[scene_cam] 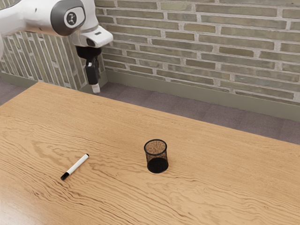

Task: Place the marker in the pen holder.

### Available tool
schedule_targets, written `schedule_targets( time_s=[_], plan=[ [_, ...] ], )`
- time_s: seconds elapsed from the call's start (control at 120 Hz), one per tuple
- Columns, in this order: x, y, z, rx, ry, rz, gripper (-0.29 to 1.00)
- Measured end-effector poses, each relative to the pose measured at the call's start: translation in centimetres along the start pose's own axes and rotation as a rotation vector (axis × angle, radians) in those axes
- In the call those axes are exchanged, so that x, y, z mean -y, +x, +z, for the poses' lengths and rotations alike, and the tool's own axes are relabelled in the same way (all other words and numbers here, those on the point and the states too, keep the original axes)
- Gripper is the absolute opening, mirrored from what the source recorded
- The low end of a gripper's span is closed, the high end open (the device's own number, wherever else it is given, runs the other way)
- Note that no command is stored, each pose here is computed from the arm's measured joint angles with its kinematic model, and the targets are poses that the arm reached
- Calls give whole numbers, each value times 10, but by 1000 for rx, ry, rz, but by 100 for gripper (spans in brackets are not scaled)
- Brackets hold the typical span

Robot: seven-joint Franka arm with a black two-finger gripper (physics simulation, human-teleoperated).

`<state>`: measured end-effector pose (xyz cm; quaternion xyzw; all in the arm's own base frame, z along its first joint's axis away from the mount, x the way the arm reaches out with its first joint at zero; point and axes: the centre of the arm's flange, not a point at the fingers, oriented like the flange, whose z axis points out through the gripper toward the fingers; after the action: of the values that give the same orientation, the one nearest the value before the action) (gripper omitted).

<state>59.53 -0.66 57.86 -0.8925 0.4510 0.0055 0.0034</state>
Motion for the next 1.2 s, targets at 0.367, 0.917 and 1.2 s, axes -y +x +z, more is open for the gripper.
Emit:
schedule_targets(
  time_s=[0.367,0.917,1.2],
  plan=[
    [-32,-28,31,-20,-64,41,70],
    [10,-127,241,-38,-24,-526,52],
    [24,-143,288,-20,-28,-696,31]
  ],
)
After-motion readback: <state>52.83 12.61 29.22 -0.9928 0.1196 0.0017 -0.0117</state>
